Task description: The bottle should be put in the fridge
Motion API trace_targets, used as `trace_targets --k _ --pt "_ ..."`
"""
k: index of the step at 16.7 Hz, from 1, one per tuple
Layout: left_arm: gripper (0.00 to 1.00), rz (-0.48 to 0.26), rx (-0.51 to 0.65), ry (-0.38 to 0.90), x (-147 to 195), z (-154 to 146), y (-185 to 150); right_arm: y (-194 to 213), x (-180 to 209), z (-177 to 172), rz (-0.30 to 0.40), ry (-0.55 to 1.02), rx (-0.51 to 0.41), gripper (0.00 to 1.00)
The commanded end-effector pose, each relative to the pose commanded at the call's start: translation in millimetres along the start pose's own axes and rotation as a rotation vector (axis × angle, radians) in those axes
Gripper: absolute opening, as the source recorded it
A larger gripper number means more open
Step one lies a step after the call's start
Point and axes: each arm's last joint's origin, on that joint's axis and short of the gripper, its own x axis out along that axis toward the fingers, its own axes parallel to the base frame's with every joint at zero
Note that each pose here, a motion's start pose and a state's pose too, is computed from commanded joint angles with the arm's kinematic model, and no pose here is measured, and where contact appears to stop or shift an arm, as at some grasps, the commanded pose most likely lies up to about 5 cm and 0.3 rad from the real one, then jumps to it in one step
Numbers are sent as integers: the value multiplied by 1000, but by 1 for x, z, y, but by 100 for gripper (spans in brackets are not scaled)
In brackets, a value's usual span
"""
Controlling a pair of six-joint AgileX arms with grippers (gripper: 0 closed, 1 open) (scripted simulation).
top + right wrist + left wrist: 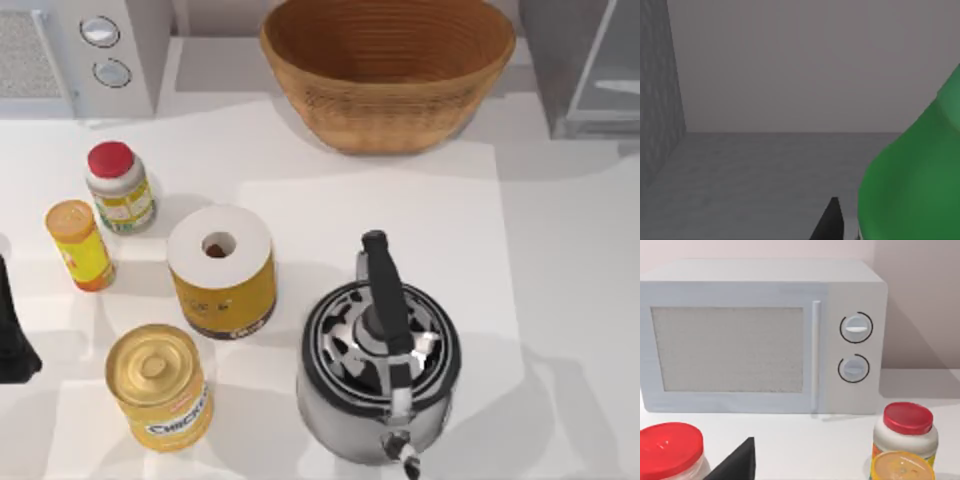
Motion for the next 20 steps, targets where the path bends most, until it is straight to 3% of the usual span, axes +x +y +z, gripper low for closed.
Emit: trace_targets --k 14,20 --pt "100 0 0 0 0 0 0 -3 89 6 -1 -17 -3 1" --pt "100 0 0 0 0 0 0 -1 97 4 2 -5 -3 1"
